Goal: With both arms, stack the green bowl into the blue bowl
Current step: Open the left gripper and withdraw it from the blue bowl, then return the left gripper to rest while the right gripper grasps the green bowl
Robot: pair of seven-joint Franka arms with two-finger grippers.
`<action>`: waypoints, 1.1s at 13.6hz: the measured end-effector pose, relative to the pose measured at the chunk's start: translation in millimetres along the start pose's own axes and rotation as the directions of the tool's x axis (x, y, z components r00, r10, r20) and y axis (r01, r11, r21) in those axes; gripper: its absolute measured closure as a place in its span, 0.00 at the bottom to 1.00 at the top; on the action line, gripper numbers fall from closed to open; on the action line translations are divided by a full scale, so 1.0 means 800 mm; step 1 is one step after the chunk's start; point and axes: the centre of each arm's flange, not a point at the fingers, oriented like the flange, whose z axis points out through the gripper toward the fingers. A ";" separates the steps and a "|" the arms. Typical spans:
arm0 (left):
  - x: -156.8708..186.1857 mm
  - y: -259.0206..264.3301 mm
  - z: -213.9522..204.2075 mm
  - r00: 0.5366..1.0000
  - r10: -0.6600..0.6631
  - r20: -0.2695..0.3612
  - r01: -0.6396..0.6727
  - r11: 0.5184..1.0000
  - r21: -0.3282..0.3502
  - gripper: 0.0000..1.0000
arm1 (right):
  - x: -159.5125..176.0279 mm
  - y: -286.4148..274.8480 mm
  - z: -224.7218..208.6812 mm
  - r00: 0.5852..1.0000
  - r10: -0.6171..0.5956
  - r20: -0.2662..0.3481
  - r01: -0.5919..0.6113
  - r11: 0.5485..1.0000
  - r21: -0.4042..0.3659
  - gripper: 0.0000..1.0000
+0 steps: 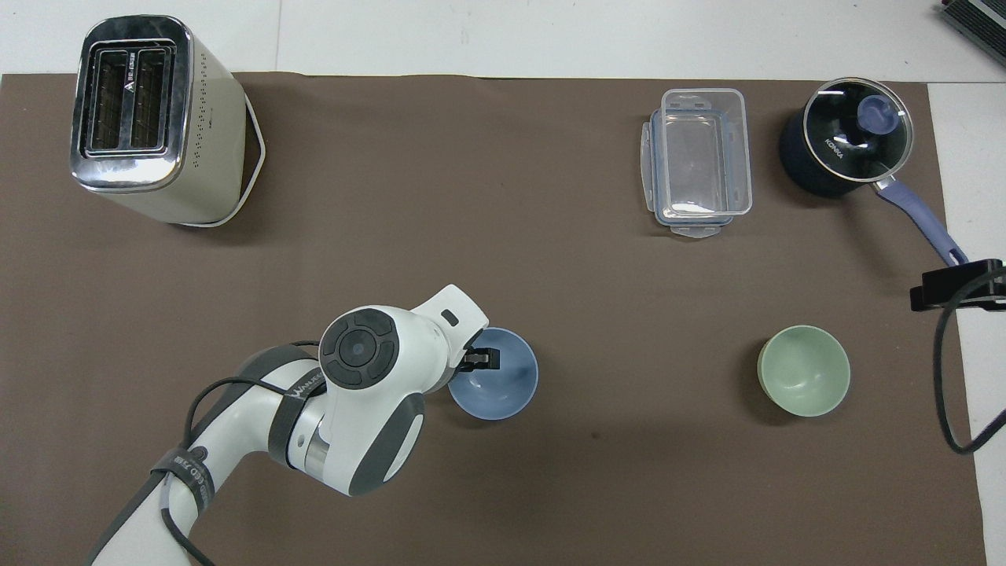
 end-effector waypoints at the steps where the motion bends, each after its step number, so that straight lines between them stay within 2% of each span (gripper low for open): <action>1: -0.001 -0.033 -0.029 1.000 0.019 -0.002 -0.019 1.000 -0.002 0.00 | 0.000 0.000 0.000 1.000 0.000 0.000 0.000 1.000 0.000 0.00; 5: 0.001 -0.147 -0.132 0.998 0.044 -0.045 -0.044 0.999 -0.005 0.00 | 0.000 0.000 0.000 1.000 0.000 0.000 0.000 1.000 0.000 0.00; 8: 0.020 -0.180 -0.191 0.997 0.047 -0.054 -0.044 0.997 0.058 0.00 | 0.000 0.000 0.000 1.000 0.000 0.000 0.000 1.000 0.000 0.00; 11: 0.041 -0.212 -0.230 0.996 0.051 -0.073 -0.045 0.995 0.084 0.00 | 0.001 -0.002 -0.001 1.000 -0.003 -0.009 0.003 1.000 0.001 0.00; 13: 0.046 -0.239 -0.247 0.996 0.062 -0.064 -0.057 0.994 0.090 0.00 | 0.009 -0.007 0.005 0.999 -0.019 -0.044 0.019 1.000 0.002 0.00; 15: 0.048 -0.253 -0.259 0.998 0.061 -0.034 -0.058 0.994 0.088 0.00 | 0.022 -0.006 0.042 0.996 -0.082 -0.036 0.082 0.997 -0.001 0.00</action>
